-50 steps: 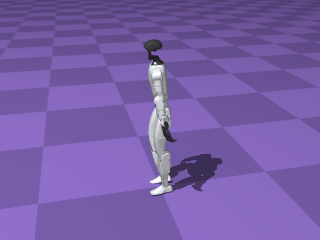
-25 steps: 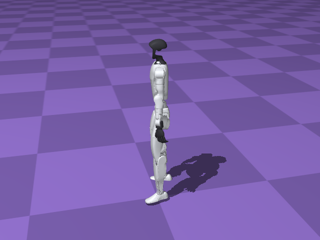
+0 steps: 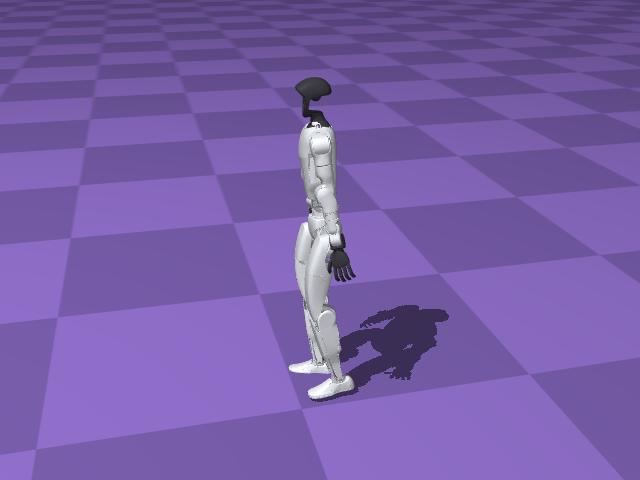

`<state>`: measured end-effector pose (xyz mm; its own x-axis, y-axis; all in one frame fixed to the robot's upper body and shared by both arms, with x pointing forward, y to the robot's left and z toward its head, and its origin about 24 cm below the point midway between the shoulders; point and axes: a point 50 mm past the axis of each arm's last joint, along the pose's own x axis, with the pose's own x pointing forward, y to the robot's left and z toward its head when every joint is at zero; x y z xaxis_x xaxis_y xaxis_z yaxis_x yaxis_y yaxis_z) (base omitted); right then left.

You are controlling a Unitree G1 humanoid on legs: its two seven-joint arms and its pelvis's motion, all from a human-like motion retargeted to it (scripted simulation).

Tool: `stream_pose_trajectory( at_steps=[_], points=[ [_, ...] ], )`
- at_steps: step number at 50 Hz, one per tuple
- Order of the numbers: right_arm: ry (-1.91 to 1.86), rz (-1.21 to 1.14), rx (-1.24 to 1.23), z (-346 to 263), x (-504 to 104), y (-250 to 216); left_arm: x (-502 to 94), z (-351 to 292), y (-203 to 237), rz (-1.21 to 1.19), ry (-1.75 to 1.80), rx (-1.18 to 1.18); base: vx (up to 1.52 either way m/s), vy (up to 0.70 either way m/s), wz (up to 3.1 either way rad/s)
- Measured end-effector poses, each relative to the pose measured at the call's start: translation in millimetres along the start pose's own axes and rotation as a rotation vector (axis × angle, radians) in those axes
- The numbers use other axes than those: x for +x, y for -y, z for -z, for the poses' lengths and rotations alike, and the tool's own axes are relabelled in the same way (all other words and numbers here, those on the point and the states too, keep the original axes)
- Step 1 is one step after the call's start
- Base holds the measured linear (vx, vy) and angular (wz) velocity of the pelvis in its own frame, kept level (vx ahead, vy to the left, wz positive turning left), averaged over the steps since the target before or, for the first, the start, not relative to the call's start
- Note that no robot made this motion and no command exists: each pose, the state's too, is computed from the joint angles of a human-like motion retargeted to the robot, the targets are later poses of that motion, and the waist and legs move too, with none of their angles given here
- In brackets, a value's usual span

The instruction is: Upper body actions

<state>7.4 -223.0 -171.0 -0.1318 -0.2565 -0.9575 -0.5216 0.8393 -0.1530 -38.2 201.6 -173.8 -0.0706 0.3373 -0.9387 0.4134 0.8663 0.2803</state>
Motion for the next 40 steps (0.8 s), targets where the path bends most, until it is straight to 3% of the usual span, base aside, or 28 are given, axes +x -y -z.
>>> stream_pose_trajectory(
  at_steps=[8,24,40],
  points=[
    [0.136,-0.049,-0.026,-16,0,-23,2,7,-15,-0.012,-0.042,0.163,0.02,-0.03,-0.64],
    [0.011,-0.084,-0.191,11,1,-33,-4,-69,-14,0.036,0.296,0.44,0.01,0.04,0.09],
    [0.075,-0.1,-0.12,-5,0,-38,2,-9,-8,0.056,0.074,0.494,0.0,0.0,0.0]
  ],
)
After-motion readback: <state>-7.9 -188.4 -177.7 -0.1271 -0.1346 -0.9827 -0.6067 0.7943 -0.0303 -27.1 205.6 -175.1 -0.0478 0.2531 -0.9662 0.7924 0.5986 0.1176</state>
